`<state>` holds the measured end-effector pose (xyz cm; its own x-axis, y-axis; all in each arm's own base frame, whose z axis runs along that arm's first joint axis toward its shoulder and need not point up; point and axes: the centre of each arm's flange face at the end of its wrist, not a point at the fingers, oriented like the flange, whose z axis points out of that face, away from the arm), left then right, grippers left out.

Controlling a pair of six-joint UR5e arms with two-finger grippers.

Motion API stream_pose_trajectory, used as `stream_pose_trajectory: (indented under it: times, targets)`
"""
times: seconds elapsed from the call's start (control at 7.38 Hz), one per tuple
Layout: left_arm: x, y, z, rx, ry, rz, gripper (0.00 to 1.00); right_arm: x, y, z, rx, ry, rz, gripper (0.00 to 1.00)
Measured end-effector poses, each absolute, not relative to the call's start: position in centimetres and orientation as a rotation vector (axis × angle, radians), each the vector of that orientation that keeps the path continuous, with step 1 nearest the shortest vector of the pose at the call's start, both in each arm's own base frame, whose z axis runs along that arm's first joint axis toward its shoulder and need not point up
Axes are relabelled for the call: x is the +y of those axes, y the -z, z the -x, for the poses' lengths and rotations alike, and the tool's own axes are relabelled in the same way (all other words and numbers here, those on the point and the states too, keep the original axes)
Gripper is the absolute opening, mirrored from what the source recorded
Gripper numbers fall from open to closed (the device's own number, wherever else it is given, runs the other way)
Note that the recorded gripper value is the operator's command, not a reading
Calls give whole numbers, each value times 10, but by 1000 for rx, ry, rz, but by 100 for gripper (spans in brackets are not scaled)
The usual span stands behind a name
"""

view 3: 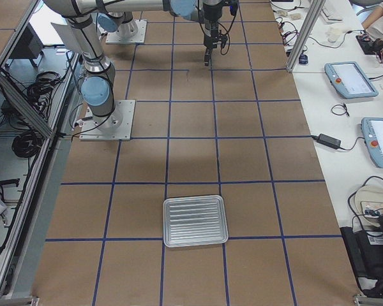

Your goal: Place bearing gear from tray to pile

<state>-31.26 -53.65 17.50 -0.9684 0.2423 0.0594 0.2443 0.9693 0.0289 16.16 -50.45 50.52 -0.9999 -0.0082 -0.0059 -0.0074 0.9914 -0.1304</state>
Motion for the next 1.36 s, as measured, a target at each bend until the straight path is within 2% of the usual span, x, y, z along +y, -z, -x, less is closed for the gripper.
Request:
stream_pose_trajectory:
  times: [0.27, 0.41, 0.54, 0.68, 0.81, 0.95, 1.36]
  targets:
    - [-536, -173, 312, -3066, 70, 378, 67, -505, -506, -162, 3128, 208, 13, 100]
    - [-537, -172, 312, -3064, 70, 377, 59, -505, -506, -162, 3128, 215, 14, 100]
    - [-538, -171, 313, -3062, 66, 376, 59, -506, -507, -161, 3127, 227, 13, 100]
    - [-539, -171, 313, -3060, 62, 376, 41, -507, -508, -161, 3127, 235, 13, 100]
    - [-539, -171, 313, -3059, 61, 376, 13, -507, -508, -161, 3126, 239, 12, 100]
    - [-539, -171, 313, -3060, 65, 376, 0, -507, -508, -161, 3125, 240, 11, 100]
    - [-538, -176, 311, -3059, 63, 372, 0, -507, -508, -161, 3125, 240, 9, 100]
